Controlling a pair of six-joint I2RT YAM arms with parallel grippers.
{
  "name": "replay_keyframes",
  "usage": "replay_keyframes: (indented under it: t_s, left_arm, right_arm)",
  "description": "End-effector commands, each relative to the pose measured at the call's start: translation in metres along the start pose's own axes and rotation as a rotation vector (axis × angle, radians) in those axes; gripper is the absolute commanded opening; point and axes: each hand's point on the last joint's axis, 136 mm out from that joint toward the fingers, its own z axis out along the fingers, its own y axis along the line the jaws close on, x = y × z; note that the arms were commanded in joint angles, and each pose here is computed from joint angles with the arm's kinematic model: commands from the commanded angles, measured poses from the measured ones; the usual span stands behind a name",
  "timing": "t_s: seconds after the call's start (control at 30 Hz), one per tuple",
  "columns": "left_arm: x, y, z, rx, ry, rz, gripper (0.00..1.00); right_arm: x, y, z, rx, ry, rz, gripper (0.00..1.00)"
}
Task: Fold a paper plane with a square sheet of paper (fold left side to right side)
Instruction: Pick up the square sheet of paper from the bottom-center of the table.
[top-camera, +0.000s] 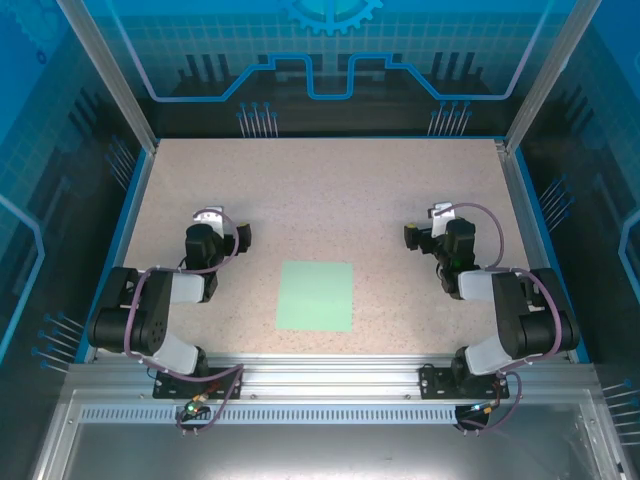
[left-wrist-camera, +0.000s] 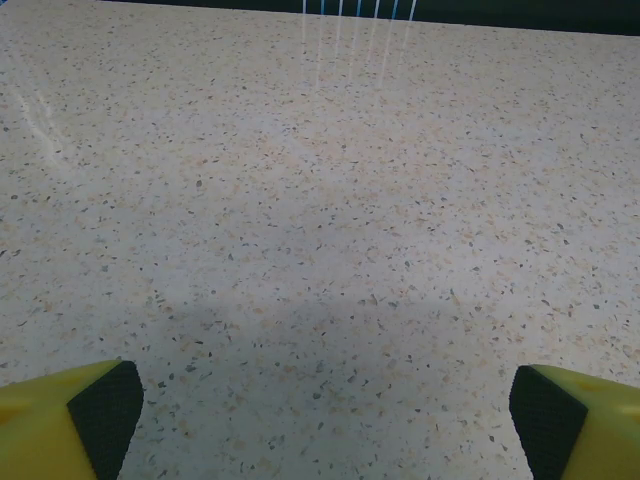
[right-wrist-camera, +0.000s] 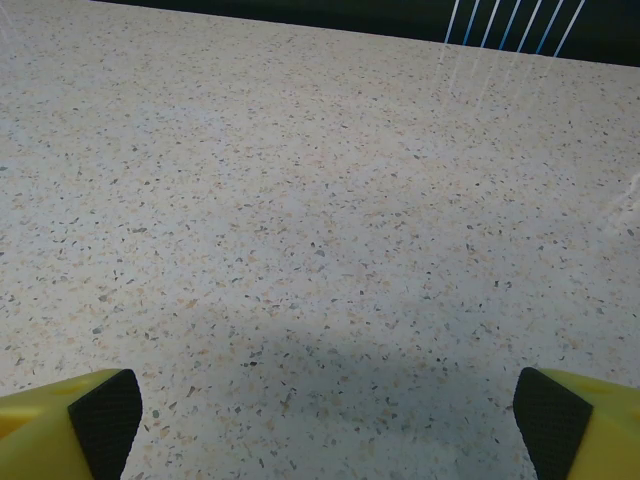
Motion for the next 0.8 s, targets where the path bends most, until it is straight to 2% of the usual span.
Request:
replay_keyframes:
  t_s: [0.0,0.47,0.5,0.6,0.7,0.77]
  left_arm:
    - [-0.012,-0.004,0.002,0.028,-0.022,-0.001,0.99]
    - [-0.014,-0.004,0.002,0.04,-0.014,-0.011,0.98]
    - [-0.02,-0.004,0.001,0.036,-0.009,-0.017,0.98]
    - [-0.036,0.005,-0.006,-0.016,0.117,-0.081,0.99]
    - [-0.063,-0.008,-0.026,0.049,0.073,-0.15,0.98]
    - [-0.07,-0.015,-0.04,0.081,0.083,-0.219,0.99]
  right_arm:
    - [-0.009,-0.008,0.0,0.022,-0.037,0.013,1.0]
    - [-0.011,-0.003,0.0,-0.056,-0.036,0.025,0.99]
    - [-0.014,-0.006,0.0,-0.045,-0.028,0.034,0.99]
    - [-0.027,-0.018,-0.009,0.0,0.039,0.081,0.99]
    - [-0.047,-0.013,-0.03,-0.019,0.049,0.126,0.99]
    - [-0.052,-0.001,-0.043,-0.047,0.096,0.166,1.0]
